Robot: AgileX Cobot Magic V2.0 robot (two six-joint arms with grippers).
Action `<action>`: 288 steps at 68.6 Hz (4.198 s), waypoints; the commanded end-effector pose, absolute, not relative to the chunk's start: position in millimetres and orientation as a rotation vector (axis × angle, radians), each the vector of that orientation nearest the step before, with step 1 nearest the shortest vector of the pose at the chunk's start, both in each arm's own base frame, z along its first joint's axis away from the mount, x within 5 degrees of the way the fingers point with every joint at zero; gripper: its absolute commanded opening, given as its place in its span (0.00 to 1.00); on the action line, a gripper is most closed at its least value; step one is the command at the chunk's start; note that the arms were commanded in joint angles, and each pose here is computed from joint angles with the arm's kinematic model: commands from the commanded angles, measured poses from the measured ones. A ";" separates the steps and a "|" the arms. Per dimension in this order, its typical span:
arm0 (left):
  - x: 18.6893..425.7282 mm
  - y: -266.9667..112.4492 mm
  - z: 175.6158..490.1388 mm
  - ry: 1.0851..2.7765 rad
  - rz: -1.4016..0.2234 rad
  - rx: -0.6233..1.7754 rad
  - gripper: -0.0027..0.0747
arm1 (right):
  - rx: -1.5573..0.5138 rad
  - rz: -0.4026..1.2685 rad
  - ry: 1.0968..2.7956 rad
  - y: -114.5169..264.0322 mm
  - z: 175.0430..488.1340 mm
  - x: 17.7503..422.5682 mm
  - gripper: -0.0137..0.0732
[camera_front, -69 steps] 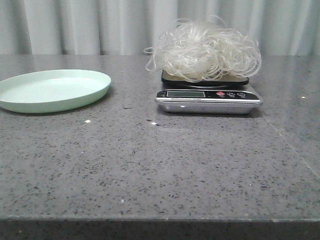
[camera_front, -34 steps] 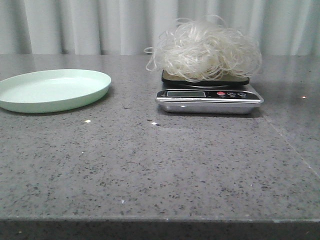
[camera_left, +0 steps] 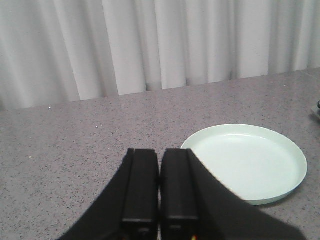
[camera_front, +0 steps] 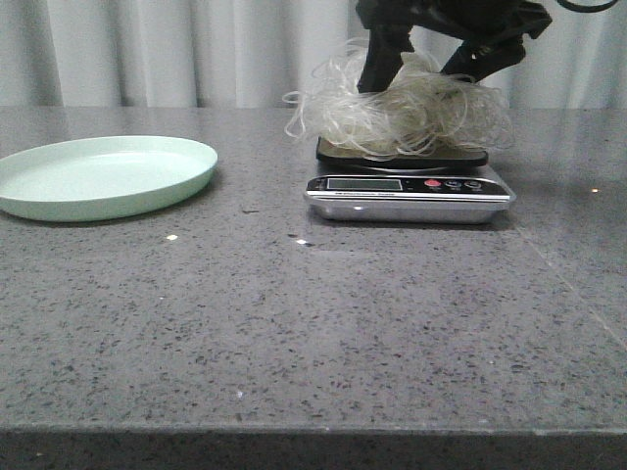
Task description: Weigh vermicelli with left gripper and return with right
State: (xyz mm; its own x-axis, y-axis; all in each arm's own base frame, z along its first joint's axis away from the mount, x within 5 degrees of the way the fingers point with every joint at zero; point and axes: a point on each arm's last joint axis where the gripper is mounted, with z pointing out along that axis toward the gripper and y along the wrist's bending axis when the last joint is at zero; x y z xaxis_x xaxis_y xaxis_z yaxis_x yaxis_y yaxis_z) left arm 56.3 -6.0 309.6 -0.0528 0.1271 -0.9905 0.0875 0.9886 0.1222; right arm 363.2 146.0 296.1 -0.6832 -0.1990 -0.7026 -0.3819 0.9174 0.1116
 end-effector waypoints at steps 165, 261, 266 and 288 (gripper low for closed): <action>56.1 -5.4 323.9 1.538 0.025 0.136 0.21 | -0.789 0.657 1.953 347.7 354.5 334.8 0.33; 56.1 -5.4 323.9 1.538 0.025 0.136 0.21 | -0.328 0.185 2.047 71.3 481.9 293.2 0.33; 56.1 -5.4 323.9 1.538 0.025 0.136 0.21 | -0.287 0.165 2.033 59.2 473.2 281.4 0.33; 56.1 -5.4 323.9 1.538 0.025 0.136 0.21 | -0.164 0.100 1.922 26.9 400.7 206.9 0.33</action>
State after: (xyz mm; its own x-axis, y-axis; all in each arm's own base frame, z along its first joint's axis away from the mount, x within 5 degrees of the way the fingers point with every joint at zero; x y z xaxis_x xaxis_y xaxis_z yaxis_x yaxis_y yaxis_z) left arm 56.3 -6.0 309.6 -0.0528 0.1271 -0.9905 0.0875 0.9886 0.1222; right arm 233.9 36.3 402.0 -0.5011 -0.0945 -0.8602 -0.2010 0.9795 0.0095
